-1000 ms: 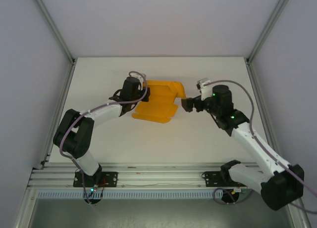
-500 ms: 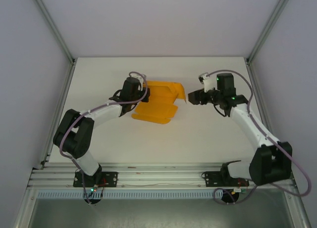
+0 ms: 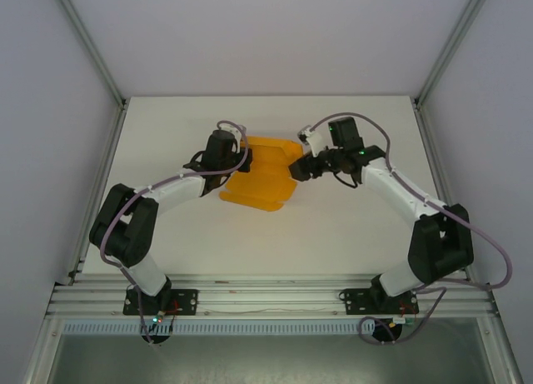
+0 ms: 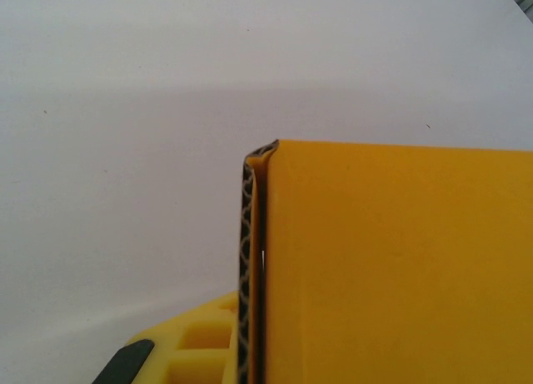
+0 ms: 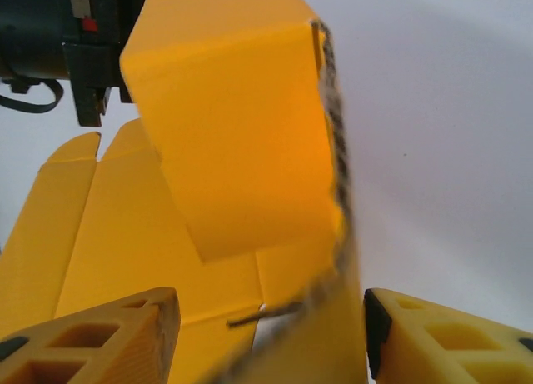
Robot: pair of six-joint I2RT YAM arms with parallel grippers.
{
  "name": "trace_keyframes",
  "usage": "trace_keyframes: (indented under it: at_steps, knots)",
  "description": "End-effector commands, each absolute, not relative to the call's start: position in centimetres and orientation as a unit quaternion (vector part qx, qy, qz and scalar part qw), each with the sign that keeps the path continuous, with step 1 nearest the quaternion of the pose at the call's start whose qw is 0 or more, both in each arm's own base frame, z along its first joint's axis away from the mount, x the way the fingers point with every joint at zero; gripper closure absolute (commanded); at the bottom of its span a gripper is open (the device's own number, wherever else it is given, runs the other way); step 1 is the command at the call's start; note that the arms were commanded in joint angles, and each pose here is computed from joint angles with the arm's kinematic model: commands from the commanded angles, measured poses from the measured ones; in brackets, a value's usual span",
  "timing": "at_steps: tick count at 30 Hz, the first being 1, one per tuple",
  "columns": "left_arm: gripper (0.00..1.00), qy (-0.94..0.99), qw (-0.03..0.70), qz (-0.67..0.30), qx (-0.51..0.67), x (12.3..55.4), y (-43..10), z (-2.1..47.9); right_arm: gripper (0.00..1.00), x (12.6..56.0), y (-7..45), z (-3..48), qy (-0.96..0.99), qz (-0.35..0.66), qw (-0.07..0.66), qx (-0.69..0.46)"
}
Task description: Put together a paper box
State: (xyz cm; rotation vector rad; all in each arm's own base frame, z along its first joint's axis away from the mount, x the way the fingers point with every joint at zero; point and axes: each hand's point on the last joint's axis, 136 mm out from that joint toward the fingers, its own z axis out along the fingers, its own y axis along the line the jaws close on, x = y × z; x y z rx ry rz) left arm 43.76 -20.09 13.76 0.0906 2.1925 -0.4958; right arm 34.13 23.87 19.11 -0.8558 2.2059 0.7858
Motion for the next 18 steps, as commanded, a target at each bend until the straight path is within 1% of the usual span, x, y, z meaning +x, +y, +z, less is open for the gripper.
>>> trace_keyframes:
  at_steps: [1, 3, 4, 5, 6, 8, 9, 10, 15, 17, 18]
  knots:
    - [1.0, 0.875, 0.446, -0.186, 0.031, 44.0, -19.8, 15.3, 0.44, 36.3, 25.1, 20.5, 0.843, 0.264, 0.356, -0.307]
    - [1.0, 0.877, 0.445, -0.178, 0.024, 44.1, -19.5, 15.1, 0.44, 36.1, 25.5, 20.3, 0.849, 0.249, 0.353, -0.306]
    - [1.0, 0.878, 0.445, -0.174, 0.021, 44.2, -19.4, 15.0, 0.42, 35.8, 25.7, 20.2, 0.848, 0.248, 0.352, -0.31]
    - [1.0, 0.879, 0.445, -0.172, 0.019, 44.2, -19.3, 14.9, 0.35, 35.5, 25.7, 20.2, 0.848, 0.251, 0.351, -0.307]
    - [1.0, 0.879, 0.445, -0.169, 0.018, 44.2, -19.2, 14.8, 0.22, 35.4, 25.4, 20.3, 0.851, 0.25, 0.352, -0.3]
    - [1.0, 0.878, 0.447, -0.171, 0.018, 44.2, -19.2, 14.8, 0.19, 35.3, 24.3, 20.3, 0.859, 0.231, 0.358, -0.284]
    - [1.0, 0.877, 0.448, -0.173, 0.018, 44.2, -19.2, 14.8, 0.13, 35.3, 23.5, 20.6, 0.863, 0.217, 0.365, -0.274]
    - [1.0, 0.877, 0.448, -0.174, 0.019, 44.2, -19.1, 14.8, 0.0, 35.3, 22.6, 20.9, 0.866, 0.207, 0.374, -0.26]
    - [1.0, 0.878, 0.446, -0.174, 0.02, 44.0, -18.9, 14.6, 0.0, 34.4, 18.5, 25.1, 0.839, 0.205, 0.465, -0.195]
    - [1.0, 0.876, 0.448, -0.177, 0.021, 44.0, -18.9, 14.6, 0.0, 33.9, 16.7, 25.8, 0.824, 0.203, 0.496, -0.182]
    - [1.0, 0.876, 0.447, -0.179, 0.02, 44.0, -18.9, 14.6, 0.0, 33.7, 15.4, 26.7, 0.812, 0.2, 0.524, -0.163]
